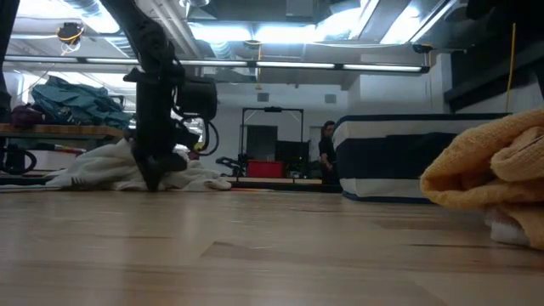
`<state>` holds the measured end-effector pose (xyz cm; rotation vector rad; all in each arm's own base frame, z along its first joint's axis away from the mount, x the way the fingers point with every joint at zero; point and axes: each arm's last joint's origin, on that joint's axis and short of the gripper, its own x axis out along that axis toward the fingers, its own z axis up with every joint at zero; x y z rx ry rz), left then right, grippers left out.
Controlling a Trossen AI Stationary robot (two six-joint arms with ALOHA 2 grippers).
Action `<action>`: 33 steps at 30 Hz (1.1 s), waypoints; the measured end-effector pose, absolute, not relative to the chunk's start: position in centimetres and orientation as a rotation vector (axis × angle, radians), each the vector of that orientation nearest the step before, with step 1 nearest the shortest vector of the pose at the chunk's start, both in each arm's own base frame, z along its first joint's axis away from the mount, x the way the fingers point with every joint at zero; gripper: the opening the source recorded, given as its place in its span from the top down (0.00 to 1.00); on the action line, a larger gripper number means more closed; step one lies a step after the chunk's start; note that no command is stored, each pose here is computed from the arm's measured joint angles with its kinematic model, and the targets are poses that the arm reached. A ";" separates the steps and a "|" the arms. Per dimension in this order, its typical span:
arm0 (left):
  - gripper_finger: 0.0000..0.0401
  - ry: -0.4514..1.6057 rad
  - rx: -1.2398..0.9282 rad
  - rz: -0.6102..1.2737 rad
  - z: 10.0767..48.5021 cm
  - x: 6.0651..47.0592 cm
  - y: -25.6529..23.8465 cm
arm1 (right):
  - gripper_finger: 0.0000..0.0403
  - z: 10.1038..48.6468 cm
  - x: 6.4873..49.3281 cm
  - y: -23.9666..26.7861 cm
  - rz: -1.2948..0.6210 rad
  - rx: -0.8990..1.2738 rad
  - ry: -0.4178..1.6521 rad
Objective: Fold towel
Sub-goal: Fold the white-and-gray checkered towel
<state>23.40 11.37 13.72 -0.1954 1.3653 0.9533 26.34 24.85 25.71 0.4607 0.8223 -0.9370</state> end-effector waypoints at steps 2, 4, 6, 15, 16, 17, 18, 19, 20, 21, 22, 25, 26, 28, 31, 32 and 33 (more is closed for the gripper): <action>0.98 1.355 -0.180 0.934 14.1 23.9 11.1 | 0.60 25.7 26.3 24.9 -0.937 0.461 0.822; 0.98 1.367 -0.155 0.894 14.6 24.4 10.8 | 0.60 25.7 26.3 24.9 -0.937 0.461 0.822; 0.99 1.378 -0.130 0.845 15.5 25.1 10.3 | 0.60 25.7 26.3 24.9 -0.937 0.461 0.822; 0.99 1.367 0.033 0.635 22.2 29.0 8.1 | 0.60 25.7 26.3 24.8 -0.936 0.458 0.822; 1.00 1.343 0.048 0.621 23.1 29.5 7.9 | 0.60 25.7 26.3 24.8 -0.936 0.457 0.821; 1.00 1.322 0.066 0.603 24.0 29.9 7.7 | 0.60 25.7 26.3 24.8 -0.936 0.457 0.821; 1.00 1.299 0.077 0.594 25.0 30.3 7.6 | 0.60 25.7 26.3 24.8 -0.936 0.457 0.821; 1.00 1.272 0.088 0.583 25.9 30.7 7.5 | 0.60 25.7 26.3 24.8 -0.936 0.457 0.821; 1.00 1.240 0.092 0.581 26.8 31.0 7.4 | 0.60 25.7 26.3 24.8 -0.936 0.457 0.821; 1.00 1.208 0.096 0.578 27.7 31.4 7.4 | 0.60 25.7 26.3 24.8 -0.936 0.457 0.821; 1.00 1.182 0.103 0.572 28.6 31.6 7.4 | 0.60 25.7 26.3 24.8 -0.936 0.457 0.821; 1.00 1.112 0.118 0.566 31.2 32.1 7.4 | 0.60 25.7 26.3 24.8 -0.936 0.456 0.820; 1.00 1.094 0.119 0.567 31.9 32.2 7.4 | 0.60 25.7 26.3 24.8 -0.936 0.456 0.820; 1.00 1.062 0.125 0.565 33.5 32.2 7.4 | 0.60 25.7 26.3 24.8 -0.936 0.456 0.820; 1.00 1.021 0.139 0.558 35.8 32.1 7.4 | 0.60 25.7 26.4 24.8 -0.928 0.440 0.817; 1.00 1.006 0.145 0.555 36.6 32.1 7.3 | 0.60 25.7 26.4 24.8 -0.922 0.427 0.815; 1.00 0.990 0.147 0.555 37.4 32.0 7.3 | 0.60 25.8 26.4 24.8 -0.918 0.417 0.812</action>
